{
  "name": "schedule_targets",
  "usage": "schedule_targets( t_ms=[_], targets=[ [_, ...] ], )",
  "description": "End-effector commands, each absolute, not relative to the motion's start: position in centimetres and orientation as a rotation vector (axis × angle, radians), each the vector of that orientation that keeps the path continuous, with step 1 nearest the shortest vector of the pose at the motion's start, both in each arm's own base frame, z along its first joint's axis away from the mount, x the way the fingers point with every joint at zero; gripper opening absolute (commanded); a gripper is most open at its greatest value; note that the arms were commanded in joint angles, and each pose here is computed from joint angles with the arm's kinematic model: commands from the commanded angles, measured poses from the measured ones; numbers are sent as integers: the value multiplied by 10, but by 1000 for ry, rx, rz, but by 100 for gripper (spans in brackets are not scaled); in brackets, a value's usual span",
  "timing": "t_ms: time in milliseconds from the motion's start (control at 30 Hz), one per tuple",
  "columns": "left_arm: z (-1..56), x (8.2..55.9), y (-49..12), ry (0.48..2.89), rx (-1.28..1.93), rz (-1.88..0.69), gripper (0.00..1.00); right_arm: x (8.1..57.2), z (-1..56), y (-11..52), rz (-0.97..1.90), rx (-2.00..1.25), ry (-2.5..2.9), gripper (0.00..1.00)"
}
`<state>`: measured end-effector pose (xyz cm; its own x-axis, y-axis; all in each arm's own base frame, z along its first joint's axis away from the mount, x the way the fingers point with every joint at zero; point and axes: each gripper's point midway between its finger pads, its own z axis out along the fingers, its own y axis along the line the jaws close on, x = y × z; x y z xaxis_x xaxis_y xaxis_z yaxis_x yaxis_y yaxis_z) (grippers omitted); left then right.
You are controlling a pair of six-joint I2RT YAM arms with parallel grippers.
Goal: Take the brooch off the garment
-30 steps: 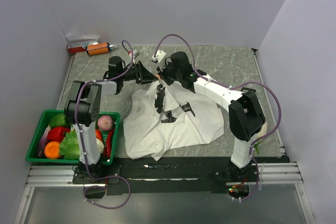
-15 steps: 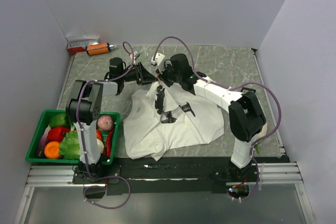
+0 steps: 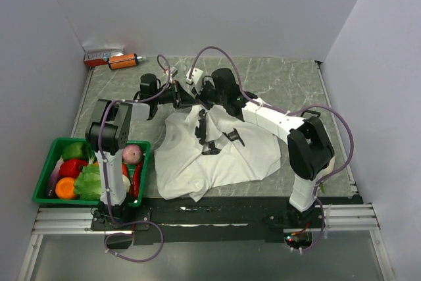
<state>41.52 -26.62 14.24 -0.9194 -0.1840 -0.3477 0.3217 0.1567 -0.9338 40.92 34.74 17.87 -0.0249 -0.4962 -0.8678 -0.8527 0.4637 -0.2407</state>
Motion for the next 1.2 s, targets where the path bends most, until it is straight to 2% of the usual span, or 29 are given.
schedule_targets(
  t_ms=[0, 133, 233, 267, 333, 533, 767, 1167],
  targets=[
    [160, 421, -271, 1979, 216, -1803, 1, 403, 238, 357, 448, -1150, 1500, 0],
    [166, 414, -270, 1958, 258, -1823, 1, 429, 256, 334, 471, -953, 1609, 0],
    [173, 406, -268, 1920, 323, -1829, 1, 437, 260, 319, 573, -917, 1668, 16],
    [175, 402, -267, 1915, 329, -1844, 1, 435, 260, 317, 602, -931, 1669, 25],
    [179, 396, -264, 1880, 374, -1853, 1, 423, 256, 318, 708, -991, 1677, 33],
    [191, 382, -261, 1810, 465, -1897, 1, 388, 234, 322, 1077, -1105, 1795, 34],
    [197, 375, -261, 1782, 504, -1910, 1, 366, 217, 327, 1268, -1131, 1827, 52],
    [204, 371, -260, 1753, 527, -1909, 1, 369, 198, 330, 1243, -1155, 1865, 49]
  ],
)
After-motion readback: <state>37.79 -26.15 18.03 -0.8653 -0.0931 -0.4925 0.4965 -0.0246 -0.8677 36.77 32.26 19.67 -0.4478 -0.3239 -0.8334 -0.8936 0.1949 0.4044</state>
